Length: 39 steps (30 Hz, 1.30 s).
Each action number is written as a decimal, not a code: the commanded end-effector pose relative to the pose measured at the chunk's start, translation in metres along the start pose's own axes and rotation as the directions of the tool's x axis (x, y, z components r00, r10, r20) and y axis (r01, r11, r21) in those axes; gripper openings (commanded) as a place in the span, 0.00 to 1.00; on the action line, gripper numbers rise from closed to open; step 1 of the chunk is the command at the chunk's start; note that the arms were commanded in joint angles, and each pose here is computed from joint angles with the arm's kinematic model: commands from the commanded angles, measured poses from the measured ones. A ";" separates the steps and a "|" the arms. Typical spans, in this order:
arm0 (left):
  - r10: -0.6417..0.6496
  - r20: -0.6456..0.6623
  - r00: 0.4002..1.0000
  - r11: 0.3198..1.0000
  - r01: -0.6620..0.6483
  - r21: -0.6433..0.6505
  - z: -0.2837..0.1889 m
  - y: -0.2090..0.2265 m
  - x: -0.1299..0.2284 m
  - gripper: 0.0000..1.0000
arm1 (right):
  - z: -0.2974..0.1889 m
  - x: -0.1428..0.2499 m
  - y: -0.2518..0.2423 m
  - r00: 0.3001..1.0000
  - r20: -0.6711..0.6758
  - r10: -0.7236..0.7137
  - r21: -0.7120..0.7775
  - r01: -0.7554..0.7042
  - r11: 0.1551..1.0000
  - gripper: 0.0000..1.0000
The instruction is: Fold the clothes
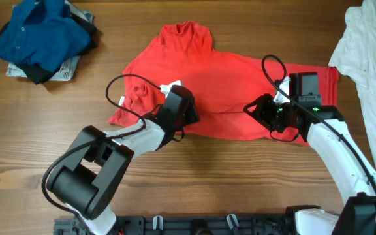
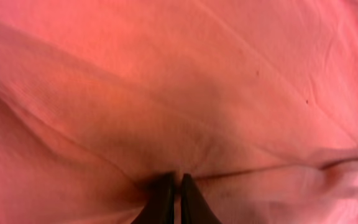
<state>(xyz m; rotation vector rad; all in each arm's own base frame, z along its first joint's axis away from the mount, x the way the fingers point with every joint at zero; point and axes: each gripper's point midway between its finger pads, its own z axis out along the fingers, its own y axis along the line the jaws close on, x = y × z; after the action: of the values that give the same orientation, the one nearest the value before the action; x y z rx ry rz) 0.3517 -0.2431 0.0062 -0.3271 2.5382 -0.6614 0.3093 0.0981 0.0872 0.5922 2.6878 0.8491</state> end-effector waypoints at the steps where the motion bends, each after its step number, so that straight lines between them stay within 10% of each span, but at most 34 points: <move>1: 0.007 0.137 0.991 0.995 0.007 -0.099 0.002 0.016 -0.024 0.09 | 0.001 -0.002 -0.002 1.000 0.004 -0.001 0.019 0.001 1.000 0.36; 14: 0.012 0.056 0.998 0.999 -0.014 0.043 -0.051 -0.017 -0.039 0.07 | -0.002 0.012 -0.032 0.999 -0.037 -0.019 0.163 0.025 0.986 0.36; 17: 0.000 -0.056 0.998 0.999 -0.003 -0.047 -0.054 0.006 -0.013 0.06 | -0.001 0.031 -0.051 0.995 -0.095 0.020 0.225 0.002 0.974 0.18; 26: -0.199 -0.048 0.979 0.960 0.185 -0.212 -0.059 0.088 -0.041 0.04 | 0.027 0.021 -0.119 0.970 0.004 0.242 0.456 -0.218 0.863 0.08; 39: -0.353 -0.030 0.935 0.868 0.315 -0.384 -0.037 0.160 -0.032 0.04 | -0.005 0.008 -0.172 0.927 0.089 0.364 0.520 -0.355 0.777 0.15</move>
<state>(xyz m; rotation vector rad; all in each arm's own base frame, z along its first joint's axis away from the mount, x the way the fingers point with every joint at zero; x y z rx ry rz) 0.3560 -0.1099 -0.0013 -0.7659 2.6883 -0.4727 0.2587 -0.0091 -0.0038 1.2359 2.8577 0.3035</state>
